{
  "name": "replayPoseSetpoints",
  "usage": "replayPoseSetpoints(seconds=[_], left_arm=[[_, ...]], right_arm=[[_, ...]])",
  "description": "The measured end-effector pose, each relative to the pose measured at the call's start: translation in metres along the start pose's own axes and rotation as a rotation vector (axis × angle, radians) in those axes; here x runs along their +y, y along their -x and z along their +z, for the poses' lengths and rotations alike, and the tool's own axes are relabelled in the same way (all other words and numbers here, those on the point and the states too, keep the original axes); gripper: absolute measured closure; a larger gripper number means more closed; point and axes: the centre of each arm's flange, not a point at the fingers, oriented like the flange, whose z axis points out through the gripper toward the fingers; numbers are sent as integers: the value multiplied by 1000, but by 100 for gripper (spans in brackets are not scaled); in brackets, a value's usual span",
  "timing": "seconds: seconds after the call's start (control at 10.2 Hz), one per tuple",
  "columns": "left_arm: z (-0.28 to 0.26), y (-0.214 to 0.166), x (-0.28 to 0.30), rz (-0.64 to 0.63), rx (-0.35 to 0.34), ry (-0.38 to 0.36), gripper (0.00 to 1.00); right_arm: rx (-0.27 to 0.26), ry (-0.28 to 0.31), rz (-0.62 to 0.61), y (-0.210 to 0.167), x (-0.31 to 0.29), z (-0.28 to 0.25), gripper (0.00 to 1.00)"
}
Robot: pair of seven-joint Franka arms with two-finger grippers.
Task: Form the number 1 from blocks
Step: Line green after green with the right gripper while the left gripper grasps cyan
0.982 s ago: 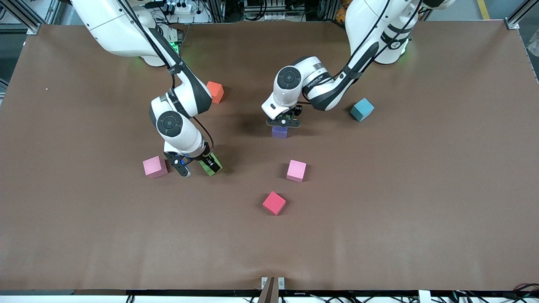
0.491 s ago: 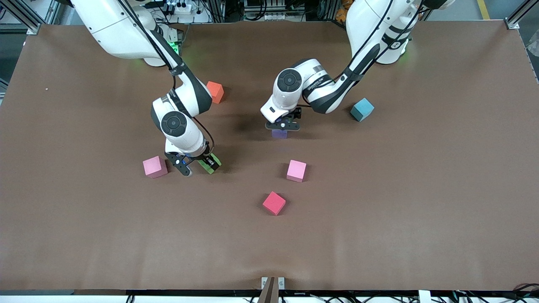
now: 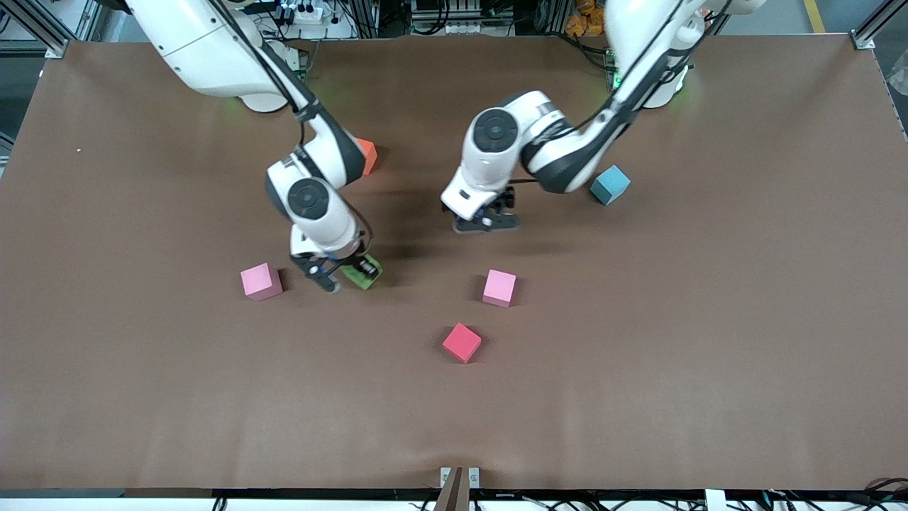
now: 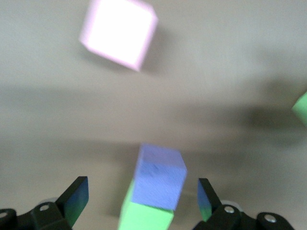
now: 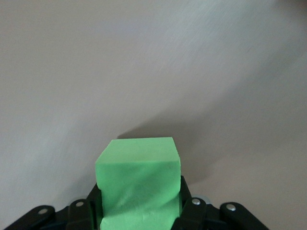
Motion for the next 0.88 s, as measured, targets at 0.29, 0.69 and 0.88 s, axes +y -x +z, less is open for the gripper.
replayPoseSetpoints(seconds=[0.29,0.69,0.88], left_arm=[[-42,-73,-85,-145,20,-48,0],[-20,-125,-210,-164,-159,-173,0],[-20,-126,-241,-184,-246,-181,0]], right_arm=[[-53,52,-213,126,-53,-42,40],[-89,98,-444,272,-67,-78,41],[-92,104,-527,329,-62,-82,41]])
